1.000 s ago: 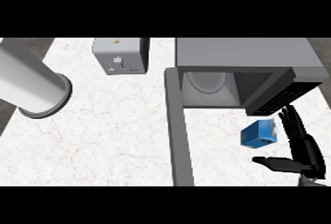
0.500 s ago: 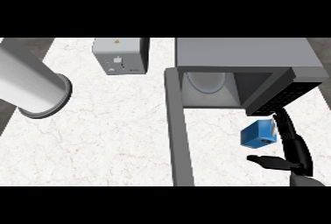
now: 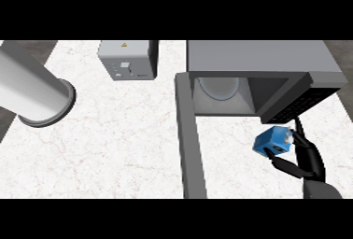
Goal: Pick up the milk, place it into the microwave and close the microwave
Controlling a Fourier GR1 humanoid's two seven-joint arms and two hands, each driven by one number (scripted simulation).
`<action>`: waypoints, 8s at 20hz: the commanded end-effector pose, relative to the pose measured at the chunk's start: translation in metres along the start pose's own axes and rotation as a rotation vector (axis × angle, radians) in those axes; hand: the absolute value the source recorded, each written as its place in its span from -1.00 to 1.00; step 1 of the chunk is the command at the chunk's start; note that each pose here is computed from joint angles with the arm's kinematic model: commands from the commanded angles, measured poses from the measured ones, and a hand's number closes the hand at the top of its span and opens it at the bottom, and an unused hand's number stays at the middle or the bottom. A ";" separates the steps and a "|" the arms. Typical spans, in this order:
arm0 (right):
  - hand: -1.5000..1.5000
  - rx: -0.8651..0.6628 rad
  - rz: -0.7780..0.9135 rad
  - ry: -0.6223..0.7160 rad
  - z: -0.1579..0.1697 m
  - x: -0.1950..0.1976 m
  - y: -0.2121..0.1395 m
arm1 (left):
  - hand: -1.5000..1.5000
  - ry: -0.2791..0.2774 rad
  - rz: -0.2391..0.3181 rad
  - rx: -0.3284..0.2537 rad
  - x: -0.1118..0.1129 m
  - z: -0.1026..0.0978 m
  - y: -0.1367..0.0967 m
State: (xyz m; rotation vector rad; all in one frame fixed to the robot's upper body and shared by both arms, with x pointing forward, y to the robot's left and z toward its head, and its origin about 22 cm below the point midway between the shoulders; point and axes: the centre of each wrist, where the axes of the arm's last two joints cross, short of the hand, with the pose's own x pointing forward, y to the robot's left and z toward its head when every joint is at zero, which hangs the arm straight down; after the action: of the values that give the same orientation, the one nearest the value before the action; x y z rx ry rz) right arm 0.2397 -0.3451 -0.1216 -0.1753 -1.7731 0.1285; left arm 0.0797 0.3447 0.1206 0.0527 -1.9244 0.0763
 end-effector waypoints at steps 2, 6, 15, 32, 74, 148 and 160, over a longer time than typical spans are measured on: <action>1.00 0.049 0.069 -0.052 -0.025 0.003 0.000 | -1.00 -0.032 -0.003 -0.013 0.007 0.006 -0.006; 1.00 0.012 0.040 -0.114 -0.031 -0.001 0.018 | -1.00 -0.035 -0.020 -0.007 0.003 0.005 0.004; 1.00 0.077 0.000 -0.189 -0.041 -0.005 0.051 | -1.00 -0.047 -0.015 -0.005 0.009 -0.005 0.001; 1.00 0.113 -0.066 -0.247 -0.093 0.072 0.119 | -1.00 -0.014 -0.024 0.015 0.005 0.015 0.009; 1.00 -0.183 0.747 -0.250 -0.228 0.135 0.105 | -1.00 -0.039 0.021 -0.084 -0.014 -0.028 0.023; -1.00 0.073 -0.133 -0.064 0.008 0.014 0.029 | 1.00 0.121 0.002 -0.778 -0.114 -0.117 -0.218; -1.00 0.163 -0.141 -0.194 0.059 0.076 -0.009 | 1.00 0.136 -0.183 -0.825 -0.202 -0.094 -0.279</action>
State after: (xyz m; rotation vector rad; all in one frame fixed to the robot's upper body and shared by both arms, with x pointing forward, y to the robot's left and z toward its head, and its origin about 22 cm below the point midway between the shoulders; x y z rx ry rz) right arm 0.1884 -0.3417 -0.0715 0.0060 -1.9200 0.1805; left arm 0.2544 0.0913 -0.0025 -0.3891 -1.6692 -0.7499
